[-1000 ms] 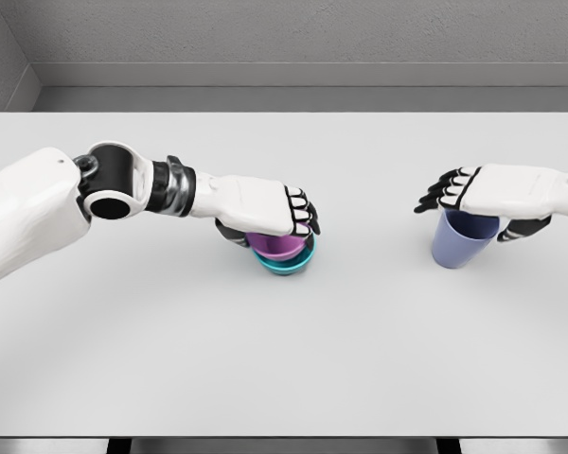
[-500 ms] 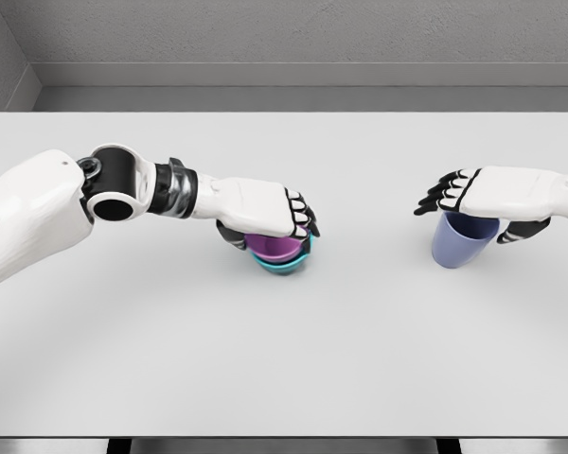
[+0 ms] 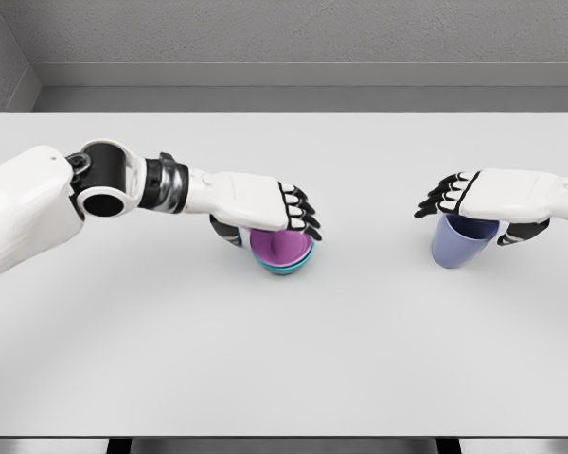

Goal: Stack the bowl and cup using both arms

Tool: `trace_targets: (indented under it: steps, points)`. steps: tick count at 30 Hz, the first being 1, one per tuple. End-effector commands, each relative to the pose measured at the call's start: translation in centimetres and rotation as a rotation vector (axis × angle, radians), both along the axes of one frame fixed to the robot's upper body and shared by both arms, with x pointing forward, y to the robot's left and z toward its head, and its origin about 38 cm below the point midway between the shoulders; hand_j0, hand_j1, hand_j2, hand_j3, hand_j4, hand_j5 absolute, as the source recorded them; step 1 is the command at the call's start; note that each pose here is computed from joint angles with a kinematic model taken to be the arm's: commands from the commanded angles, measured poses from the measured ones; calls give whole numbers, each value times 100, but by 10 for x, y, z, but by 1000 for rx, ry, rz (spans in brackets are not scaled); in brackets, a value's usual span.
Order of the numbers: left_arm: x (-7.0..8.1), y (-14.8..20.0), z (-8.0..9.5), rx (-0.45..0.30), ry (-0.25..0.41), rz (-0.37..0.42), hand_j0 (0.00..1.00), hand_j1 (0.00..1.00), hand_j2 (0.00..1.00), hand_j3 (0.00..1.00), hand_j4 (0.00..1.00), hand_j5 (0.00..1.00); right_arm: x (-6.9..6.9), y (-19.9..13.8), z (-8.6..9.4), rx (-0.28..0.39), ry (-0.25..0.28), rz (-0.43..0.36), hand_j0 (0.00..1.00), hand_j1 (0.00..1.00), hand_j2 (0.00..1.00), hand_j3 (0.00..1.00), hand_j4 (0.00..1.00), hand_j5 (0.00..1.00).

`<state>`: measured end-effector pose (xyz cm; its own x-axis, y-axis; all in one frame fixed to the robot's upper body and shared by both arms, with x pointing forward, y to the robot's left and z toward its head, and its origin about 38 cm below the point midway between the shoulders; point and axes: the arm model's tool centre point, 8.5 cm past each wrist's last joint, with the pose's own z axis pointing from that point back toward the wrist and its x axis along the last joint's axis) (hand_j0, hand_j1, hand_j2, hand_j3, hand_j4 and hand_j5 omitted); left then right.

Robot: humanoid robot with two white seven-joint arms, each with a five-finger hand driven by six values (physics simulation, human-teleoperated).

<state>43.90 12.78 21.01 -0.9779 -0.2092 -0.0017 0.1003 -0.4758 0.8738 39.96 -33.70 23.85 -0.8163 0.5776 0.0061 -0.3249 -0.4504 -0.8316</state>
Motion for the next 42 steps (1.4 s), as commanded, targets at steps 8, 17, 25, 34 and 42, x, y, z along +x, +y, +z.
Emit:
trace_targets:
  steps: [8, 17, 25, 34, 42]
  points:
    - [18, 111, 60, -131, 2, 248, 100, 100, 100, 100, 100, 100, 0, -2, -7, -15, 14, -7, 100, 100, 100, 100, 100, 100]
    - [24, 165, 49, -122, 28, 395, 100, 100, 100, 100, 100, 100, 0, 3, -11, -9, 23, 3, 100, 100, 100, 100, 100, 100]
    - [23, 163, 43, -120, 43, 391, 100, 100, 100, 100, 100, 100, 7, -4, -10, -9, 19, -25, 100, 100, 100, 100, 100, 100]
    - [23, 163, 42, -121, 45, 390, 100, 100, 100, 100, 100, 100, 9, -4, -12, -5, 24, -29, 100, 100, 100, 100, 100, 100]
    - [21, 161, 39, -121, 52, 387, 100, 100, 100, 100, 100, 100, 7, -3, -16, -11, 36, -25, 83, 83, 83, 83, 83, 83]
